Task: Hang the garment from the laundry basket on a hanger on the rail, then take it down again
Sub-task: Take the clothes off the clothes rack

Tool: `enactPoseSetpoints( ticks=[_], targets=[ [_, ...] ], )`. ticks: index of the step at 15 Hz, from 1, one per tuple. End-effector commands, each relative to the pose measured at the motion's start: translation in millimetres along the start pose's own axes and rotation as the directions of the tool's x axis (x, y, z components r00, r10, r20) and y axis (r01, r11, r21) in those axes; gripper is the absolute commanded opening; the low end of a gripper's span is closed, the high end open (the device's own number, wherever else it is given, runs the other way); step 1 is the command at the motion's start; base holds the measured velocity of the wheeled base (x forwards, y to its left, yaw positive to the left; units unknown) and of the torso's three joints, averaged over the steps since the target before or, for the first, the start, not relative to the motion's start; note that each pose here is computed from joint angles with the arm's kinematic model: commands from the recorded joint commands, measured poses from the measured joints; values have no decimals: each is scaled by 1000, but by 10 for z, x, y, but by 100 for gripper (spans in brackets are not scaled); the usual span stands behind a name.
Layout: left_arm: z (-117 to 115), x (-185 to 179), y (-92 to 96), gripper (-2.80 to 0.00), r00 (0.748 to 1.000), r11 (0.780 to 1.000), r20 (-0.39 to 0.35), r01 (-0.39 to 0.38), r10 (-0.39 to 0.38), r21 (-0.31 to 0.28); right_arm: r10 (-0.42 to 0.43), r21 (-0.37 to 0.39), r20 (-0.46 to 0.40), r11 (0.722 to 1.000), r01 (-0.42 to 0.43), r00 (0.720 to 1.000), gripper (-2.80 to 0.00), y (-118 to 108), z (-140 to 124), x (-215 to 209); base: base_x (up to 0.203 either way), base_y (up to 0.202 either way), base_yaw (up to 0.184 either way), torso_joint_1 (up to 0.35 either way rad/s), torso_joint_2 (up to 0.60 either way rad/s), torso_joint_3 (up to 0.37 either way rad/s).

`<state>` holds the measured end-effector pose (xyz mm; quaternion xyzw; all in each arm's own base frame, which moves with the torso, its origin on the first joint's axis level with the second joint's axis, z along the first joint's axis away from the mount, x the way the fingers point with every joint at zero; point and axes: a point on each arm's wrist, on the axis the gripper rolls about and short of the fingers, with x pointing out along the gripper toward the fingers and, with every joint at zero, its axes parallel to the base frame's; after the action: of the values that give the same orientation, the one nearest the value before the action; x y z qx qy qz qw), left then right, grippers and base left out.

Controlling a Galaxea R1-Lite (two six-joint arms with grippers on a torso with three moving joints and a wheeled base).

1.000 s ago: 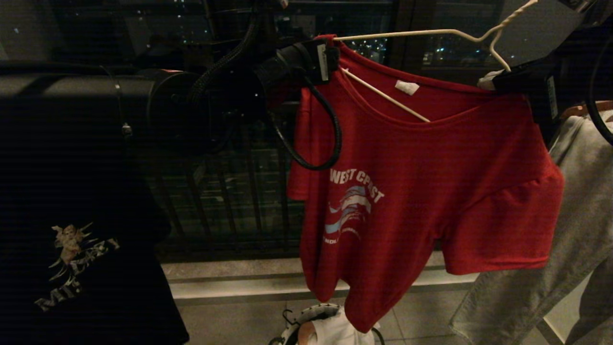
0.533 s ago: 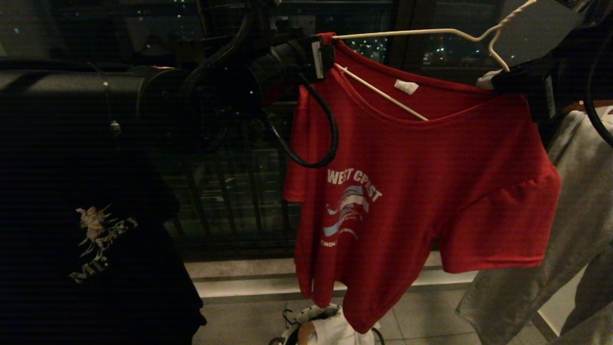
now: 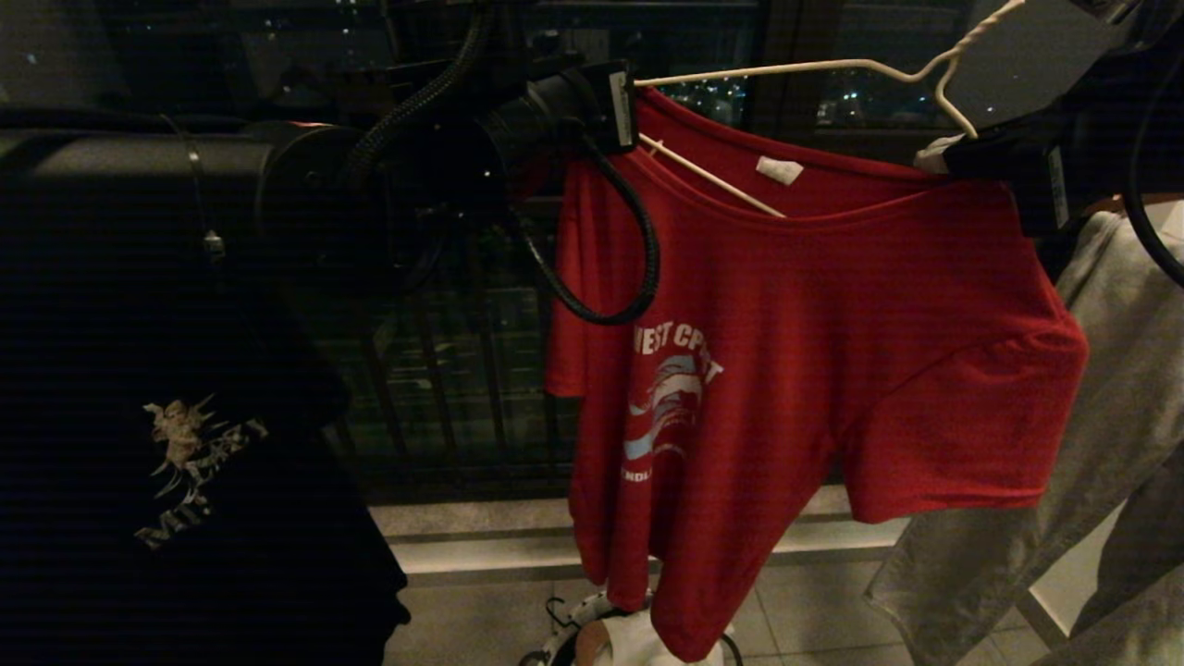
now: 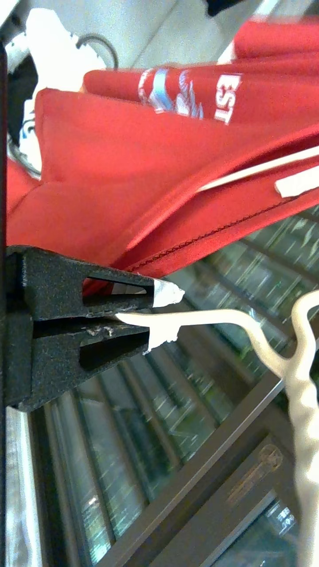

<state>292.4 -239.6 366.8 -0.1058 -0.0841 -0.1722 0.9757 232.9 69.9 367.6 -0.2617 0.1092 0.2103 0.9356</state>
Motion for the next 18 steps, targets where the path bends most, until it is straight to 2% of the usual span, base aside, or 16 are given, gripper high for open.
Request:
enactPoseSetpoints(
  ticks=[1,5,7,9,10,14,15,16,18],
  targets=[
    [9,0,3,-280,1000,1000,4,-2,2,-3,2,-2,-6,1000,-2,1000,-280,0,-6,7,0,0,0,0,0,0],
    [93,-4,-6,-280,999,1000,32,3,-3,3,8,-4,-11,1000,-8,1000,-280,11,-18,17,0,0,0,0,0,0],
    [227,5,-28,-280,997,1000,81,12,-12,-4,15,-32,-20,999,-16,1000,-280,28,-37,38,0,0,0,0,0,0],
    [291,-31,-67,-280,994,998,96,57,-60,34,22,-44,-30,999,-23,999,-280,43,-53,68,0,0,0,0,0,0],
    [325,-70,-87,-280,993,997,100,68,-70,27,22,-44,-30,999,-23,999,-280,39,-49,86,0,0,0,0,0,0],
    [59,-84,-60,-280,998,996,-2,61,-61,71,21,-45,-29,999,-22,999,-280,41,-50,64,0,0,0,0,0,0],
    [-78,-53,-53,-280,998,994,-42,59,-55,93,18,-45,-30,999,-20,999,-280,42,-51,54,0,0,0,0,0,0],
    [-147,-21,-46,-280,997,992,-53,55,-49,117,11,-48,-32,999,-13,999,-280,37,-51,48,0,0,0,0,0,0],
    [-126,-35,-42,-280,997,992,-50,55,-50,118,0,-64,-37,998,-2,999,-280,30,-52,28,0,0,0,0,0,0]
  ],
)
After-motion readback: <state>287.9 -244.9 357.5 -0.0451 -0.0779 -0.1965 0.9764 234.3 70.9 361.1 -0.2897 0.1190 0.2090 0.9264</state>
